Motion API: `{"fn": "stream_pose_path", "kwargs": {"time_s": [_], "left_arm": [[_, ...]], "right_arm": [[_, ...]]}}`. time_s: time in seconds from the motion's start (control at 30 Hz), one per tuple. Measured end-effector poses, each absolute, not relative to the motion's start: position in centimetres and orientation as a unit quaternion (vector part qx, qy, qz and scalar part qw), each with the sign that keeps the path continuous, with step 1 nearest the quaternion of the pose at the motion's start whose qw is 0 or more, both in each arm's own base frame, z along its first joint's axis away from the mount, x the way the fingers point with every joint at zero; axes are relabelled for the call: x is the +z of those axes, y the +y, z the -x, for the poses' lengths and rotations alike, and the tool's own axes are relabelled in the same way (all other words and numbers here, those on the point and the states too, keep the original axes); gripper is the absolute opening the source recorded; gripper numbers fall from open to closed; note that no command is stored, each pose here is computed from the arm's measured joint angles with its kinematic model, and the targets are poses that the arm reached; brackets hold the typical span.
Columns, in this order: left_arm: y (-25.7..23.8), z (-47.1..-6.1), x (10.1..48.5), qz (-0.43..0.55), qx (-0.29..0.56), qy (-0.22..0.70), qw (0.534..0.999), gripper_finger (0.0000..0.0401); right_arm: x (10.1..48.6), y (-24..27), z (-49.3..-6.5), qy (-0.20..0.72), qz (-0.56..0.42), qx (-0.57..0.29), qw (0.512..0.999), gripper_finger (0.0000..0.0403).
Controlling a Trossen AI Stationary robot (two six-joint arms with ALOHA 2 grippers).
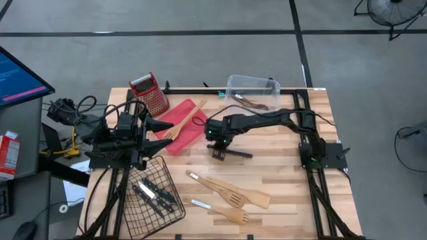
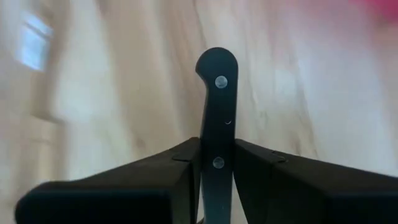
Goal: Pick & Place Kitchen Items
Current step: Put the black kitchen knife into the wire basket
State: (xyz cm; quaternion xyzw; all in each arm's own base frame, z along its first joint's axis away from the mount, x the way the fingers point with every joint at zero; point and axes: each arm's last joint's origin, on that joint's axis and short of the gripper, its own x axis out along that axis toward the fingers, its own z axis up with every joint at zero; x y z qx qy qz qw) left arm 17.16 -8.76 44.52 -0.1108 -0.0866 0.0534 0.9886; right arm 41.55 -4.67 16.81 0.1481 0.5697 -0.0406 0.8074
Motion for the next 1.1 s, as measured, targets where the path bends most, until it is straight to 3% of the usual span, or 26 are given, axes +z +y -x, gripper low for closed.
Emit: {"fn": "stream_pose_path", "kwargs": {"time_s": [0.57, 1.1], "left_arm": [[-8.9, -17.1, 44.7, 0.115, 0.026, -0.094, 0.989, 0.0227], [-8.9, -17.1, 44.8, 0.116, 0.013, -0.100, 0.988, 0.0227]], "right_arm": [[33.0, -3.5, -37.4, 0.314, -0.206, -0.042, 0.926, 0.0066], [43.7, 0.2, -30.0, 0.104, -0.215, 0.016, 0.971, 0.0066]]}}
